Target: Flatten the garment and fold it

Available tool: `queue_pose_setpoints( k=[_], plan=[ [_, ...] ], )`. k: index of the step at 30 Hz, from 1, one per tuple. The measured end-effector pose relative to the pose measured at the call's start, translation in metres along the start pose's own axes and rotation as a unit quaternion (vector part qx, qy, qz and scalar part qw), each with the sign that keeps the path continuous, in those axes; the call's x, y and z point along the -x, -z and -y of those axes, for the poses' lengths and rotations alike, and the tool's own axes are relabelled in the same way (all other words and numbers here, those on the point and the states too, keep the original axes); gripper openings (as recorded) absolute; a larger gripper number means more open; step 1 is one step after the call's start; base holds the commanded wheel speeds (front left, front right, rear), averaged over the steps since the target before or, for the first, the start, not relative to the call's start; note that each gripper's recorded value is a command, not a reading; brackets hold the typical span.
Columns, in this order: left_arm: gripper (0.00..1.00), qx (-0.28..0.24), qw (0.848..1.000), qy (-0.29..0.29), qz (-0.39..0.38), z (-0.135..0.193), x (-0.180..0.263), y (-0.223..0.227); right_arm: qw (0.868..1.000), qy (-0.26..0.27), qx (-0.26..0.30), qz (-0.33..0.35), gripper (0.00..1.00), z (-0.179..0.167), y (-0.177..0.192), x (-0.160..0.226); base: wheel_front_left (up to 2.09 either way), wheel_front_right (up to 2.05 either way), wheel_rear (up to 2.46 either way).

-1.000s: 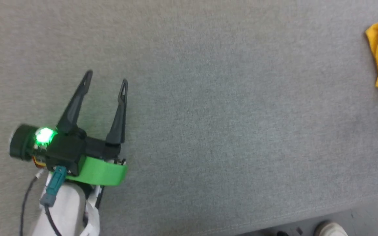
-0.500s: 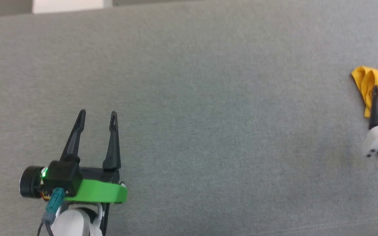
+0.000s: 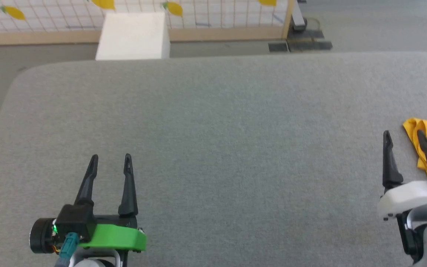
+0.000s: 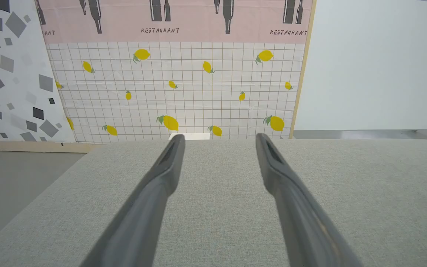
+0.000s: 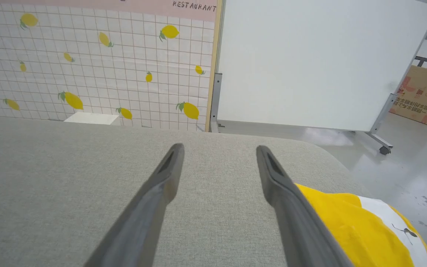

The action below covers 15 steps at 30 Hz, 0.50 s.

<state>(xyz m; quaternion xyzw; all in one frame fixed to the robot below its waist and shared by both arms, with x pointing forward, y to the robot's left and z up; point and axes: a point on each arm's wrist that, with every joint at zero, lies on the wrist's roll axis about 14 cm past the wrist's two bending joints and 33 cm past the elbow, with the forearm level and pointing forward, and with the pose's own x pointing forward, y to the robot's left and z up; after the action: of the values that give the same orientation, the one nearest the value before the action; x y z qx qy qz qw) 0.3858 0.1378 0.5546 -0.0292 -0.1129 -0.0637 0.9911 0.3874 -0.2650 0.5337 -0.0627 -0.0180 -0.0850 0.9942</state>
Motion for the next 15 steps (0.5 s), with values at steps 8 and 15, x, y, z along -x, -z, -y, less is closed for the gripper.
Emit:
queue_pose_setpoints(
  k=[8,15],
  plan=[
    [1.00,0.004,1.000,0.009,-0.005,0.003,0.023,-0.003,0.998,-0.025,-0.049,0.025,1.00,-0.016,-0.006,0.024,0.00,0.00,0.00],
    [1.00,0.015,1.000,0.011,-0.009,0.007,0.035,-0.002,0.997,-0.022,-0.074,0.017,1.00,-0.016,0.014,0.043,0.00,0.00,0.00]
  ],
)
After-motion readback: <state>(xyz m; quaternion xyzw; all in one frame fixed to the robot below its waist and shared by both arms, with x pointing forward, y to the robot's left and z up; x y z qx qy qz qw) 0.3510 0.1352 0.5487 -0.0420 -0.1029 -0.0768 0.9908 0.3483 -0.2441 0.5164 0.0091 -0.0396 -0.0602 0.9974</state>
